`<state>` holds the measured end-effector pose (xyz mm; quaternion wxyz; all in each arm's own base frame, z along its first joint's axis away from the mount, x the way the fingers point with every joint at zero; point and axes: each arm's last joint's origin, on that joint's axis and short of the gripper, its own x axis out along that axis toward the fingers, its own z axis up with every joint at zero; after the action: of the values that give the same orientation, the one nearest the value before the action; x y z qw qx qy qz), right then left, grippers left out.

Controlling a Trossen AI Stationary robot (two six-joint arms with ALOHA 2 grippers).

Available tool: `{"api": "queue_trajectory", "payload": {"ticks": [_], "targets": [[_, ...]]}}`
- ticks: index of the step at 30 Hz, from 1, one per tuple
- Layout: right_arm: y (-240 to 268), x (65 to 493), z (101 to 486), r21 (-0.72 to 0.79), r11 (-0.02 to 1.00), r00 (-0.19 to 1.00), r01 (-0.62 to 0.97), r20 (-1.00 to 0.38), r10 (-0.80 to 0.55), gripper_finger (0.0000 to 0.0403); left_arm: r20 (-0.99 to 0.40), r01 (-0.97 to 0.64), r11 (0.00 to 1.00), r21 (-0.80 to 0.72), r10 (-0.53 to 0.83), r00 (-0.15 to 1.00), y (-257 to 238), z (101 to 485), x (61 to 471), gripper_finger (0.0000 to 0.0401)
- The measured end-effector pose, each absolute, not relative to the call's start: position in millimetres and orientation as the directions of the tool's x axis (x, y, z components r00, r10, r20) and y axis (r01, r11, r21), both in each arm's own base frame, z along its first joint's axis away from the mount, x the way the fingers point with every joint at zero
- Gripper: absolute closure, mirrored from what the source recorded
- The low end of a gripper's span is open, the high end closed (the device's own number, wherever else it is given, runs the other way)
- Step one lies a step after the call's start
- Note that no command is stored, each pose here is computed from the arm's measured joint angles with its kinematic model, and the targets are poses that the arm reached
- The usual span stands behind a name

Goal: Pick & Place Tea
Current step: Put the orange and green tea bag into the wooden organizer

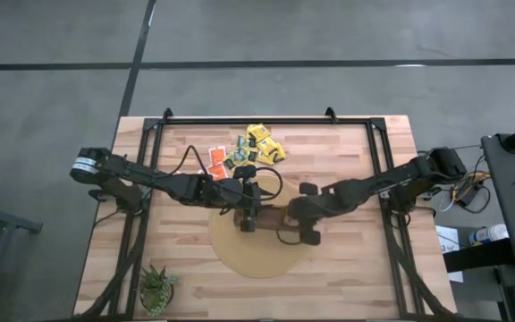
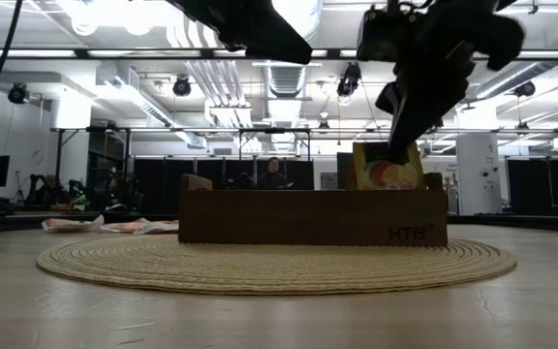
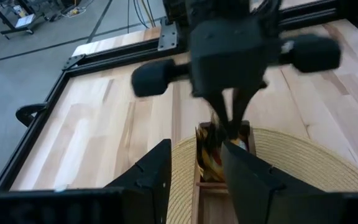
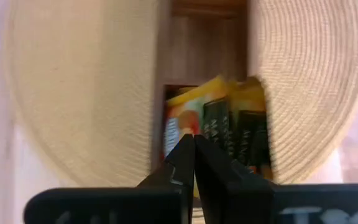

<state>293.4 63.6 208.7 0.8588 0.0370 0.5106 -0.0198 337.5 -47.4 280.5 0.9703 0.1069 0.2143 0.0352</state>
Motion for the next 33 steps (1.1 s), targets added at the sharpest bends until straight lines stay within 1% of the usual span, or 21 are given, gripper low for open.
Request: {"api": "queue_trajectory", "payload": {"ticks": [6,10,12,15,18,23,26,28,33], "targets": [[70.9,289.2,219.0,0.033,0.999,0.522,0.034,-0.853,0.011,0.0394,-0.411,-0.025,0.975,0.219,0.116,0.904,-47.2,281.3,336.4,0.0266],[67.7,286.8,225.5,-0.056,0.993,0.558,0.107,-0.823,-0.107,0.0394,-0.408,-0.028,0.976,0.216,0.116,0.906,-47.0,283.3,335.0,0.0266],[66.8,286.8,226.0,-0.065,0.99,0.561,0.126,-0.818,-0.125,0.0394,-0.407,-0.029,0.977,0.213,0.116,0.906,-46.9,283.6,334.8,0.0266],[68.0,287.5,218.7,-0.041,0.993,0.536,0.108,-0.839,-0.093,0.0394,-0.408,-0.029,0.977,0.212,0.116,0.905,-46.9,283.5,334.7,0.0266],[70.7,287.6,206.5,0.007,0.998,0.479,0.068,-0.877,-0.027,0.0394,-0.409,-0.029,0.977,0.212,0.116,0.905,-46.9,283.5,334.6,0.0266],[73.5,290.3,199.5,0.06,0.998,0.446,0.03,-0.894,0.04,0.0394,-0.411,-0.03,0.977,0.209,0.116,0.904,-46.9,283.3,334.4,0.0266],[73.5,290.6,202.6,0.057,0.998,0.452,0.031,-0.891,0.037,0.0394,-0.411,-0.031,0.978,0.208,0.116,0.904,-46.9,283.5,334.3,0.0266],[72.9,290.8,210.5,0.049,0.998,0.481,0.038,-0.876,0.025,0.0394,-0.41,-0.031,0.978,0.208,0.116,0.904,-46.8,283.7,334.2,0.0266],[72.2,288.6,227.0,-0.028,0.996,0.55,0.084,-0.832,-0.07,0.0394,-0.415,-0.031,0.978,0.208,0.117,0.902,-46.8,283.3,334.0,0.0266]]}}
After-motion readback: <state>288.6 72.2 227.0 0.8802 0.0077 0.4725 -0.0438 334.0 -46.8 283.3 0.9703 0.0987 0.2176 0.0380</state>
